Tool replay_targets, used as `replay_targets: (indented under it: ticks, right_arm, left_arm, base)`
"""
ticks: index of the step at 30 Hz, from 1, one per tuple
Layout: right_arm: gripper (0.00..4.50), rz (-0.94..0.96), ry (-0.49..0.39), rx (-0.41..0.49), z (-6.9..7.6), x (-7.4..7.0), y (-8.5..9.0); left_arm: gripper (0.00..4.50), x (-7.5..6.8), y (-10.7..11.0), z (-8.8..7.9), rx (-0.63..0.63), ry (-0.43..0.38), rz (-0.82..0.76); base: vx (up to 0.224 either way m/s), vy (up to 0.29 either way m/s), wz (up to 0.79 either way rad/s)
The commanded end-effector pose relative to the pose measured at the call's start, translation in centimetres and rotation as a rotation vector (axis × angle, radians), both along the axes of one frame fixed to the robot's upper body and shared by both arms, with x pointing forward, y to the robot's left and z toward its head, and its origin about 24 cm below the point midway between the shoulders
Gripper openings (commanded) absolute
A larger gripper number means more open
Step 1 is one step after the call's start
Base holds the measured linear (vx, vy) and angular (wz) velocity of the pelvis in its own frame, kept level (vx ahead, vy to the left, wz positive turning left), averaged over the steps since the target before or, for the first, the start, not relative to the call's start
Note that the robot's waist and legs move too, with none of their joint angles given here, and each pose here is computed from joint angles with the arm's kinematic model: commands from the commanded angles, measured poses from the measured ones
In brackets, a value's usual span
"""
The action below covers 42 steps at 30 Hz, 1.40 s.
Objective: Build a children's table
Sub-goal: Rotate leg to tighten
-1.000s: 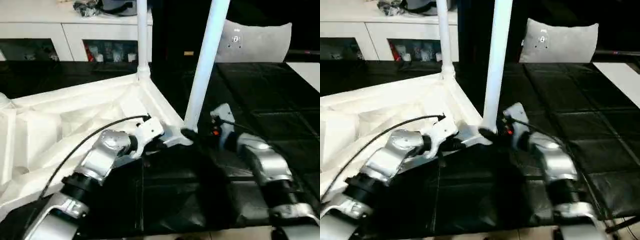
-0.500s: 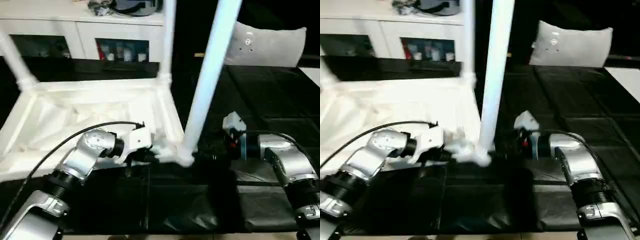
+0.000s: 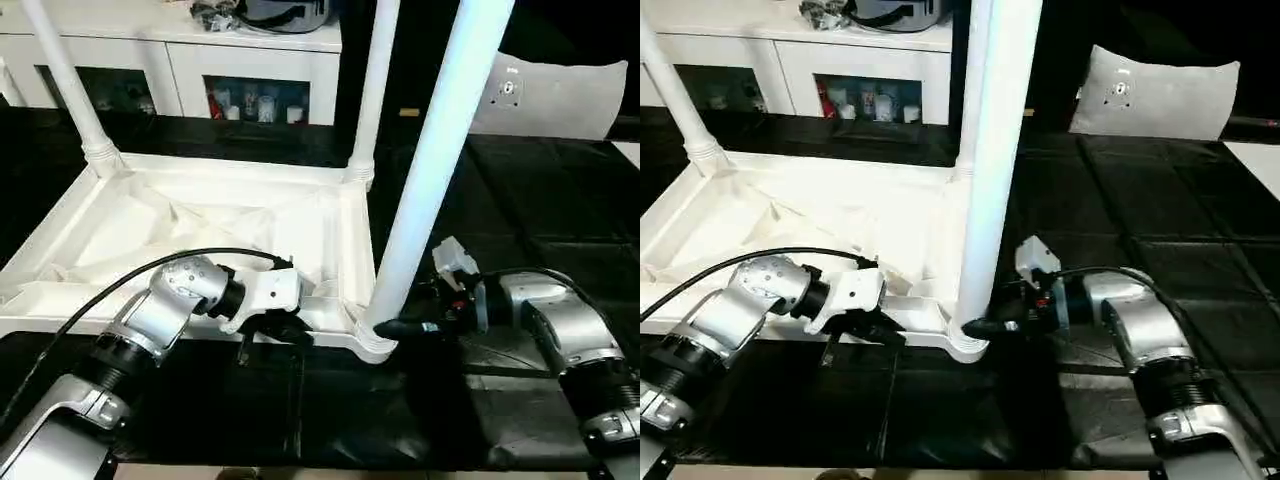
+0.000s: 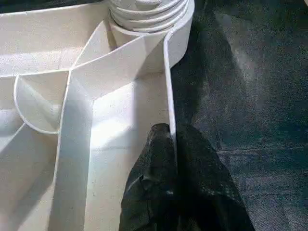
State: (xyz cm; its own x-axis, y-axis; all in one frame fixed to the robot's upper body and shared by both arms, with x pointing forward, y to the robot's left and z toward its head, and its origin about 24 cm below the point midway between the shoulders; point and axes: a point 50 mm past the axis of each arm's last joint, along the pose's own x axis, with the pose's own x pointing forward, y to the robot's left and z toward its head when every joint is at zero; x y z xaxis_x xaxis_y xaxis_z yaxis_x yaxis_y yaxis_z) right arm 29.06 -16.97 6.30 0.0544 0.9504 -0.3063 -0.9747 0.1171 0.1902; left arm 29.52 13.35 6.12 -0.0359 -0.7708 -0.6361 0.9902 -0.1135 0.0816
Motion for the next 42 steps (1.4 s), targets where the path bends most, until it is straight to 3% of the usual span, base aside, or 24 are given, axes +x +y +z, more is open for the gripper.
replay_targets:
  ticks: [1,7,10,13,17,18,20,24,26,29,33,42]
  right_arm:
    - [2.44,-0.015,-0.009,0.003,0.0,0.2,0.0]
    - [2.05,-0.017,0.018,0.033,-0.2,0.0,0.2]
    - [2.01,-0.136,0.007,0.035,-0.6,0.7,0.5]
    - [1.98,-0.271,0.006,-0.006,-1.4,1.6,1.2]
    - [1.96,-0.476,0.005,-0.037,-2.2,2.8,2.7]
    - [1.96,-0.598,0.027,-0.053,-2.5,3.6,4.1]
    - [1.96,-0.668,0.043,-0.068,-2.8,3.9,4.9]
    - [1.96,-0.758,0.026,-0.004,-2.7,4.6,6.6]
    - [2.51,-0.759,0.012,0.014,-2.4,4.7,6.9]
    - [2.86,-0.746,0.014,0.077,-1.7,4.7,6.9]
    - [3.12,-0.683,-0.025,0.091,-1.0,4.3,5.9]
    - [3.90,-0.479,-0.102,0.031,0.2,3.1,1.2]
  left_arm:
    - [0.00,-0.3,-1.1,0.2,0.016,-0.001,-0.105]
    - [0.00,-0.2,-1.1,0.0,-0.012,0.011,-0.052]
    - [0.00,0.9,-1.7,0.0,-0.062,-0.014,0.111]
    - [0.00,1.1,-2.3,0.1,-0.104,0.015,0.190]
    - [0.00,1.6,-3.7,0.1,-0.143,0.043,0.358]
    - [0.00,2.1,-4.7,0.1,-0.157,0.042,0.469]
    - [0.00,2.4,-5.3,0.2,-0.174,0.041,0.520]
    - [0.00,3.2,-6.6,0.6,-0.222,0.003,0.629]
    - [0.00,3.3,-6.8,0.8,-0.225,-0.005,0.640]
    - [0.00,3.4,-6.6,1.0,-0.210,-0.036,0.646]
    - [0.00,3.3,-5.8,0.9,-0.185,-0.061,0.620]
    - [0.00,2.6,-3.1,0.1,-0.081,-0.093,0.423]
  base:
    - [0.000,0.000,0.00]
    - [0.000,0.000,0.00]
    - [0.000,0.000,0.00]
    - [0.000,0.000,0.00]
    - [0.000,0.000,0.00]
    - [0.000,0.000,0.00]
    - [0.000,0.000,0.00]
    - [0.000,0.000,0.00]
    - [0.000,0.000,0.00]
    - [0.000,0.000,0.00]
    - [0.000,0.000,0.00]
    - [0.000,0.000,0.00]
